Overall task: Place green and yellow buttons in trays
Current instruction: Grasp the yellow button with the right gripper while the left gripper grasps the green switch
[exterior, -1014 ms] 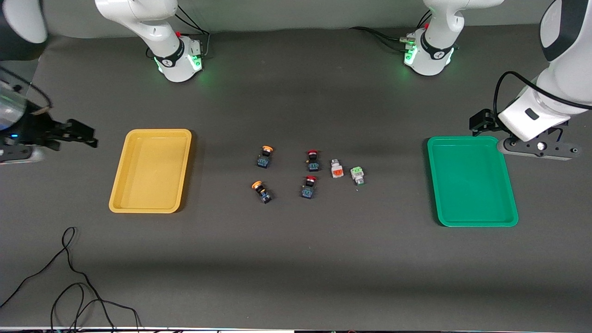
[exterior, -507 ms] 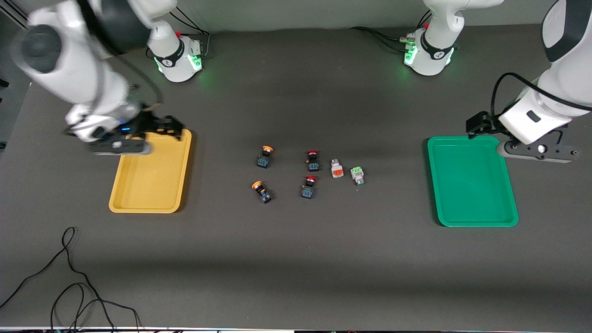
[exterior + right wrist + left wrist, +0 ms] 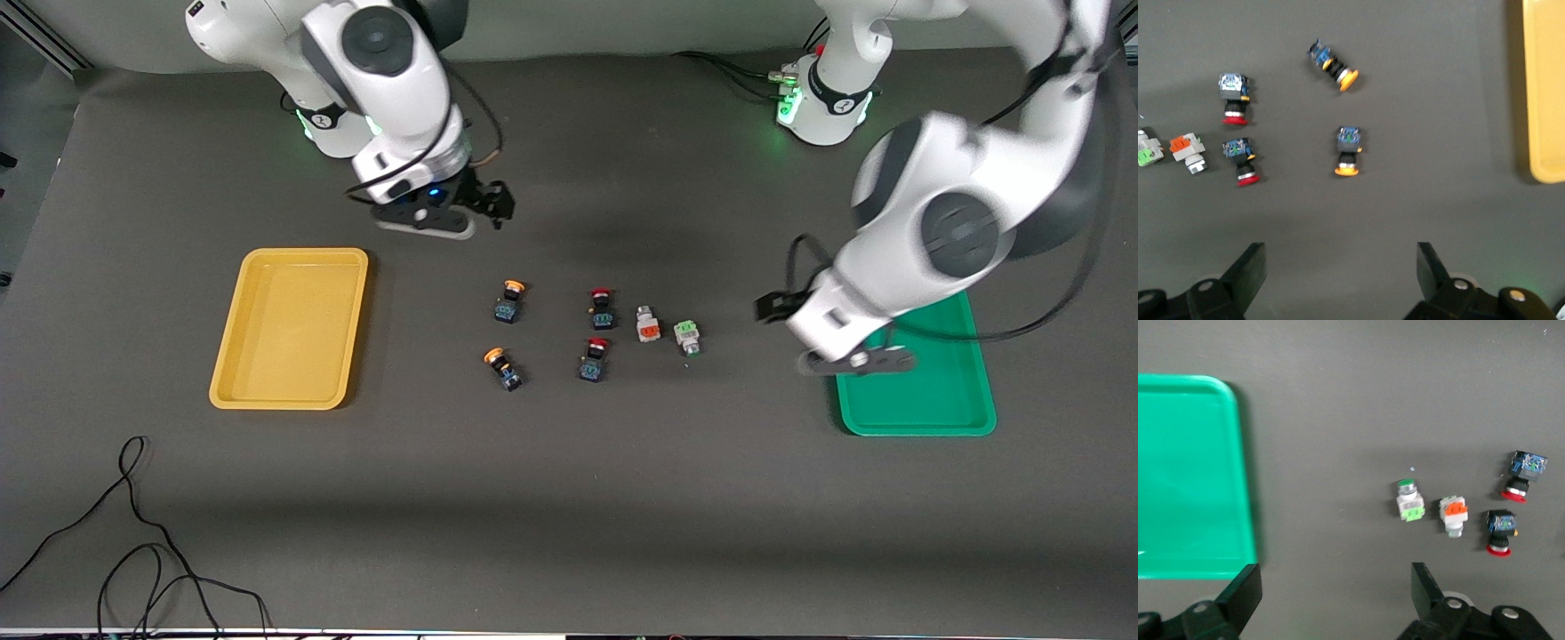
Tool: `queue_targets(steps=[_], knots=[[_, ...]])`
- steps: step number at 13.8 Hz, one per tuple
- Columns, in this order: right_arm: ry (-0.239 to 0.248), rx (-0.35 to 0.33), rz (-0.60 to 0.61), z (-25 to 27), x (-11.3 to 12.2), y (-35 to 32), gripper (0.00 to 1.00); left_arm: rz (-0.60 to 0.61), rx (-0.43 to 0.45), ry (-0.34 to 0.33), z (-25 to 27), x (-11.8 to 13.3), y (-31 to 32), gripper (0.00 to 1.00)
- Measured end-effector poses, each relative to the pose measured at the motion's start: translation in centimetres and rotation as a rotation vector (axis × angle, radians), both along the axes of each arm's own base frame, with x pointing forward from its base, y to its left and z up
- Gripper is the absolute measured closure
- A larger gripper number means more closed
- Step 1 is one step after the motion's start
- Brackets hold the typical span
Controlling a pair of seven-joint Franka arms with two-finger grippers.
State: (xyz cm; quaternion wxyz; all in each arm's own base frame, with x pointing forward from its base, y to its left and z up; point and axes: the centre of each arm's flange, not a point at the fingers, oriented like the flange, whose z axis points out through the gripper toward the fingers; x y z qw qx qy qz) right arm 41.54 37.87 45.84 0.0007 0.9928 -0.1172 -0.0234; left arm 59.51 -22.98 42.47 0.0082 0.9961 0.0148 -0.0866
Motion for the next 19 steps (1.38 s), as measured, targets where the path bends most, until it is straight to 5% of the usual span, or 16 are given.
queue_targets(steps=[5,10,15,17,19], knots=[[-0.046,0.034,-0.034,-7.3,-0.2,-1.1,0.00,0.027,-0.010,0.032,-11.4,1.1,-2.9,0.02],[-0.072,0.025,-0.049,-21.3,0.9,-1.7,0.00,0.081,-0.007,0.020,-20.7,-2.9,-8.3,0.01],[-0.116,0.042,-0.057,-28.1,1.7,-2.1,0.00,0.091,-0.009,0.006,-25.5,-6.4,-7.4,0.01],[-0.117,0.041,-0.055,-28.8,1.9,-2.0,0.04,0.089,-0.009,0.007,-26.0,-6.9,-7.4,0.04],[-0.124,0.047,-0.053,-28.5,2.1,-1.7,0.17,0.092,-0.012,-0.003,-25.4,-6.7,-7.5,0.23]])
